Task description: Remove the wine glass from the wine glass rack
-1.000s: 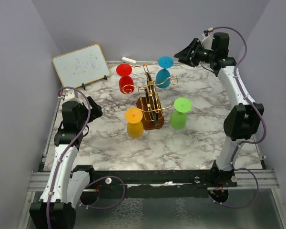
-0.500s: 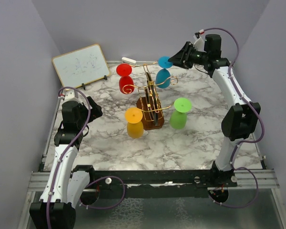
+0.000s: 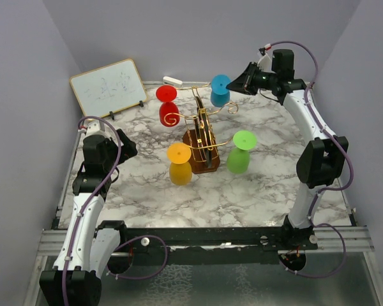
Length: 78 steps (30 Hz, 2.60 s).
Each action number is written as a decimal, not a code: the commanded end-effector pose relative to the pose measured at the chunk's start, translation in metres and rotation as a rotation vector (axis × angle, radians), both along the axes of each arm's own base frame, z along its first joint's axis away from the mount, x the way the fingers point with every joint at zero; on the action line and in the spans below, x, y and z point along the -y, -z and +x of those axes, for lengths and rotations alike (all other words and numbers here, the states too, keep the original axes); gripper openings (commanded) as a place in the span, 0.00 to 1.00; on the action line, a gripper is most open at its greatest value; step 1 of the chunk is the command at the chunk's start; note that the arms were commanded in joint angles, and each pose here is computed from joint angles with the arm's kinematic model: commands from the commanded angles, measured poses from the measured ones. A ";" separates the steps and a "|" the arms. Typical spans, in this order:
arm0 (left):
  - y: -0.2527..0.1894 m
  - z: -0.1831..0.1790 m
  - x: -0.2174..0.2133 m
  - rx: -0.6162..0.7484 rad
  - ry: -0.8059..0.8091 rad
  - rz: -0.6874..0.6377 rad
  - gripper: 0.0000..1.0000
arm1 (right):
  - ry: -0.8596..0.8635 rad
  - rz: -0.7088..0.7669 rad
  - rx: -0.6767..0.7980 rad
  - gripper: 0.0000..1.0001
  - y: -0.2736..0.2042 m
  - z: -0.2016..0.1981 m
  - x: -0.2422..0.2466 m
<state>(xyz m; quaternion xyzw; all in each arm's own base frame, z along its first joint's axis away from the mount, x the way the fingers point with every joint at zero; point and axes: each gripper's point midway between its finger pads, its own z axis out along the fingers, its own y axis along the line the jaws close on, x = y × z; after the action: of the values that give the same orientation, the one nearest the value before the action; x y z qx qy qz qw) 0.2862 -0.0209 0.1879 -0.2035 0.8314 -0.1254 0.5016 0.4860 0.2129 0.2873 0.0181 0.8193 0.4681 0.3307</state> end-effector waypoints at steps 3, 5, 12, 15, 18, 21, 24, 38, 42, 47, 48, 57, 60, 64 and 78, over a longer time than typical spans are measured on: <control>-0.010 0.002 -0.003 0.023 -0.019 -0.001 0.99 | -0.003 0.011 -0.005 0.01 0.002 -0.003 -0.004; -0.010 0.002 -0.003 0.023 -0.018 -0.002 0.99 | -0.002 0.025 -0.003 0.01 -0.002 -0.006 -0.004; -0.010 0.002 -0.003 0.024 -0.018 -0.003 0.99 | 0.012 0.083 0.026 0.01 -0.030 -0.019 -0.004; -0.010 0.002 -0.003 0.024 -0.016 -0.003 0.99 | 0.016 0.130 0.034 0.01 -0.043 -0.024 -0.006; -0.011 0.002 -0.002 0.025 -0.014 -0.005 0.99 | -0.010 0.198 0.021 0.01 -0.053 -0.032 -0.011; -0.010 0.002 -0.002 0.024 -0.014 -0.004 0.99 | -0.034 0.236 0.008 0.01 -0.056 -0.034 -0.015; -0.011 0.002 -0.002 0.026 -0.011 -0.006 0.99 | -0.046 0.249 -0.001 0.01 -0.057 -0.032 -0.017; -0.012 0.002 -0.002 0.029 -0.015 -0.003 0.99 | 0.061 0.231 -0.039 0.01 -0.042 -0.011 -0.011; -0.011 0.002 -0.001 0.027 -0.010 -0.005 0.99 | 0.111 0.228 -0.049 0.01 -0.035 -0.006 -0.005; -0.012 0.002 -0.001 0.030 -0.010 -0.005 0.99 | 0.178 0.242 -0.063 0.01 -0.033 -0.001 0.004; -0.012 0.002 -0.001 0.030 -0.010 -0.006 0.99 | 0.187 0.246 -0.061 0.01 -0.034 0.000 0.006; -0.012 0.003 0.000 0.029 -0.006 -0.007 0.99 | 0.250 0.309 -0.064 0.01 -0.033 0.001 0.021; -0.011 0.002 0.000 0.027 -0.007 -0.008 0.99 | 0.266 0.331 -0.067 0.01 -0.034 0.002 0.025; -0.011 0.002 0.000 0.027 -0.005 -0.007 0.99 | 0.270 0.359 -0.068 0.01 -0.036 0.004 0.027; -0.011 0.003 0.000 0.027 -0.006 -0.008 0.99 | 0.252 0.398 -0.040 0.01 -0.052 0.016 0.024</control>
<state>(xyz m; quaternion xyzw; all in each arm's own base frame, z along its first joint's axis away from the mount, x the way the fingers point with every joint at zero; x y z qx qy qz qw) 0.2851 -0.0211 0.1865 -0.2049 0.8330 -0.1254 0.4984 0.4920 0.1925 0.3148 0.2071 0.7282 0.5647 0.3287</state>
